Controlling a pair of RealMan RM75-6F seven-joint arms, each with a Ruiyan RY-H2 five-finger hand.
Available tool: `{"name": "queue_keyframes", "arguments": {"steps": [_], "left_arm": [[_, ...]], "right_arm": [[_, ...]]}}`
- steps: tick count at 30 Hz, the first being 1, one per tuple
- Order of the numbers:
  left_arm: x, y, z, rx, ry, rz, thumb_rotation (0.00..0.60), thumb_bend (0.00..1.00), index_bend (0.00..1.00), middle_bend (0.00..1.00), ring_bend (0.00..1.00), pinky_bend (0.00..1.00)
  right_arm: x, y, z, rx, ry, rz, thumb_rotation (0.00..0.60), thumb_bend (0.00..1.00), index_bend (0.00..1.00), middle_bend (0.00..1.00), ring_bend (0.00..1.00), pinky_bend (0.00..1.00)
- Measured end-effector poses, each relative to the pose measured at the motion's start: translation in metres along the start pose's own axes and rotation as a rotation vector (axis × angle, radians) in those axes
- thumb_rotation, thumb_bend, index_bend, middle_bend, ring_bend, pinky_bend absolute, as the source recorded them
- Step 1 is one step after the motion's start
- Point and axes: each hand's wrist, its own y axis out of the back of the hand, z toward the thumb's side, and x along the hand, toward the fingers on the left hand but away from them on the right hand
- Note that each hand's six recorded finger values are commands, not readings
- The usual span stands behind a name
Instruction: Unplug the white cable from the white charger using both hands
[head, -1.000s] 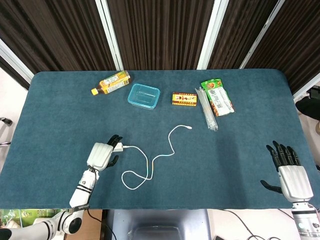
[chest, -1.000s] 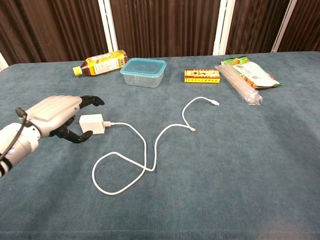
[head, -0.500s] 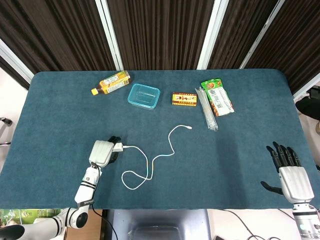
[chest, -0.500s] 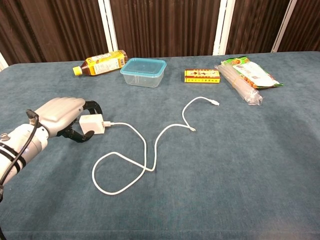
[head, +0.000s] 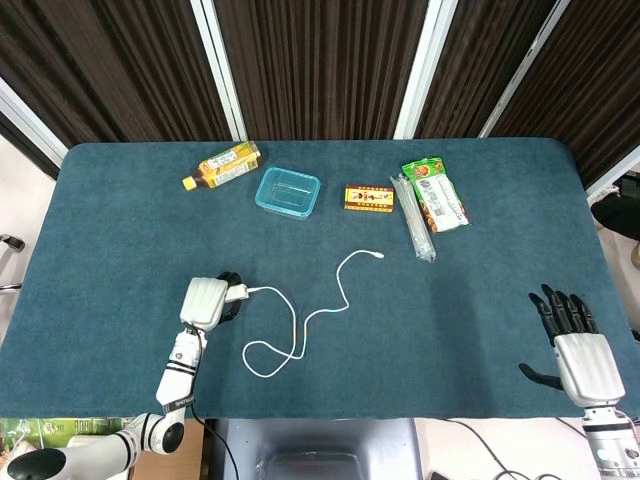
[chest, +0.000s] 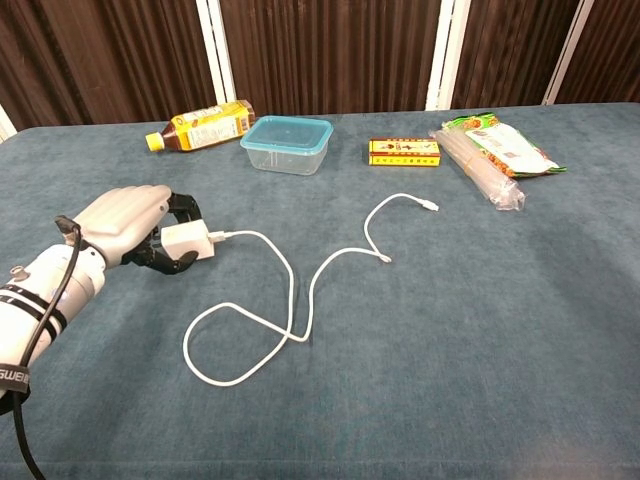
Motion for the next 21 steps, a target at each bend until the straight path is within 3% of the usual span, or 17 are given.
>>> {"name": "queue_keyframes", "arguments": {"steps": [4, 9, 14, 21], "left_arm": [[-0.007, 0.004, 0.009, -0.033, -0.032, 0.003, 0.600, 0.51, 0.73, 0.76, 1.00, 1.00], [-0.023, 0.015, 0.025, -0.082, -0.087, -0.004, 0.600, 0.52, 0.74, 0.77, 1.00, 1.00], [-0.045, 0.034, 0.042, -0.128, -0.136, -0.009, 0.600, 0.52, 0.73, 0.77, 1.00, 1.00], [-0.064, 0.053, 0.051, -0.082, -0.153, -0.007, 0.600, 0.52, 0.73, 0.77, 1.00, 1.00]], "right_arm": [[-0.003, -0.005, 0.017, -0.027, 0.072, -0.003, 0.600, 0.09, 0.02, 0.00, 0.00, 0.00], [-0.016, -0.008, 0.056, -0.101, 0.208, -0.032, 0.600, 0.12, 0.19, 0.00, 0.00, 0.00], [-0.033, -0.011, 0.097, -0.166, 0.302, 0.006, 0.600, 0.20, 0.36, 0.04, 0.00, 0.00], [-0.067, -0.011, 0.167, -0.264, 0.395, -0.017, 0.600, 0.30, 0.53, 0.12, 0.00, 0.00]]}}
